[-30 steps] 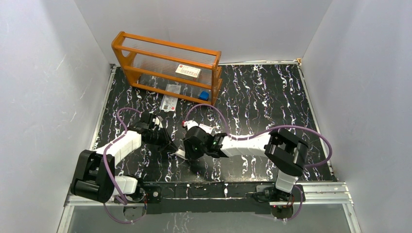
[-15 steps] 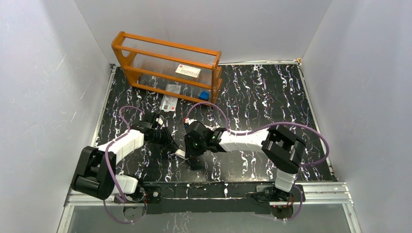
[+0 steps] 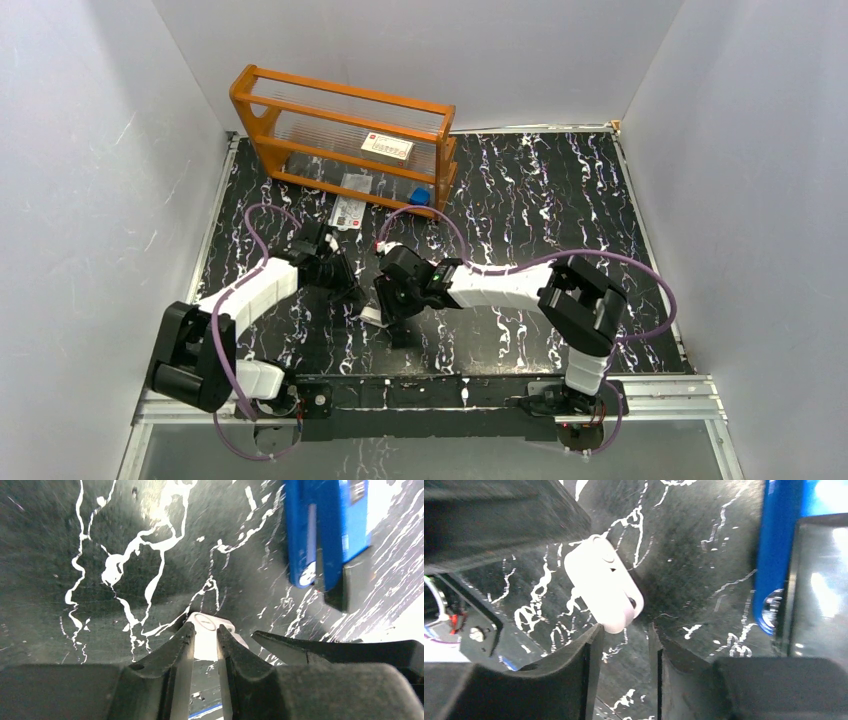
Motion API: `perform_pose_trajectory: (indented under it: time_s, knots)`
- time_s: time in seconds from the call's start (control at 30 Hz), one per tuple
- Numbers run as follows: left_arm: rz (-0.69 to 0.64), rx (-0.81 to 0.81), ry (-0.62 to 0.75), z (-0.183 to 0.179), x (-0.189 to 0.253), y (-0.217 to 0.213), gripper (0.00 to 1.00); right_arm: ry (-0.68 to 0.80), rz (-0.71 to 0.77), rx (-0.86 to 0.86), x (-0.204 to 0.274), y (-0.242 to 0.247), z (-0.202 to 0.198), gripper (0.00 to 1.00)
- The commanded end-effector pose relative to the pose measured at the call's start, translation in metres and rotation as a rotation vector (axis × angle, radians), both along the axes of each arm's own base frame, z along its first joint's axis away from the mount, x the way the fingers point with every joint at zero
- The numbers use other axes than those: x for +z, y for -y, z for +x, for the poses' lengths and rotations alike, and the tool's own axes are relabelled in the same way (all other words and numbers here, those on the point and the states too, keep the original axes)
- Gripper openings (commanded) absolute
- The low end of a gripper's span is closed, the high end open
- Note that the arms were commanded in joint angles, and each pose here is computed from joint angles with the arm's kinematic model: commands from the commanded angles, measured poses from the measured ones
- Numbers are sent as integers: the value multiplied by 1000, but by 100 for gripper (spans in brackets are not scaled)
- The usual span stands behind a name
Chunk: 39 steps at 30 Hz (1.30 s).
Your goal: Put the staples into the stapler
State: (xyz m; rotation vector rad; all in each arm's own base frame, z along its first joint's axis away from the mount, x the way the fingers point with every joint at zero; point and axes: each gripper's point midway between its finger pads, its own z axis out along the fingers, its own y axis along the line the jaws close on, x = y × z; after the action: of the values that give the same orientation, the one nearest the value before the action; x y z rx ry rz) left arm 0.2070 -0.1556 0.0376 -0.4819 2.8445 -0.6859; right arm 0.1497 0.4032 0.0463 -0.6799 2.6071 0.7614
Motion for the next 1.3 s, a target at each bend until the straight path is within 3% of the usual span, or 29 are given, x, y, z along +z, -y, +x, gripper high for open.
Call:
perform_pose_trajectory:
  time_s: [0.0, 0.33, 0.53, 0.67, 0.83, 1.13, 1.27]
  knots:
    - [99, 5, 146, 28, 41, -14, 24, 253, -15, -31, 45, 4, 48, 49]
    - [162, -8, 336, 39, 91, -29, 35, 477, 83, -125, 119, 53, 59, 61]
    - [165, -7, 405, 39, 112, -33, 42, 524, 27, -172, 125, 79, 63, 66]
    - [171, 2, 452, 38, 122, -38, 55, 500, -24, -162, 105, 82, 67, 68]
    - [158, -5, 440, 33, 120, -36, 61, 413, -112, -99, 67, 66, 74, 63]
    - [128, -20, 438, 25, 122, -33, 66, 368, -101, -83, 48, 47, 96, 46]
    - [127, -24, 435, 22, 120, -33, 67, 366, -69, -48, 50, 41, 93, 44]
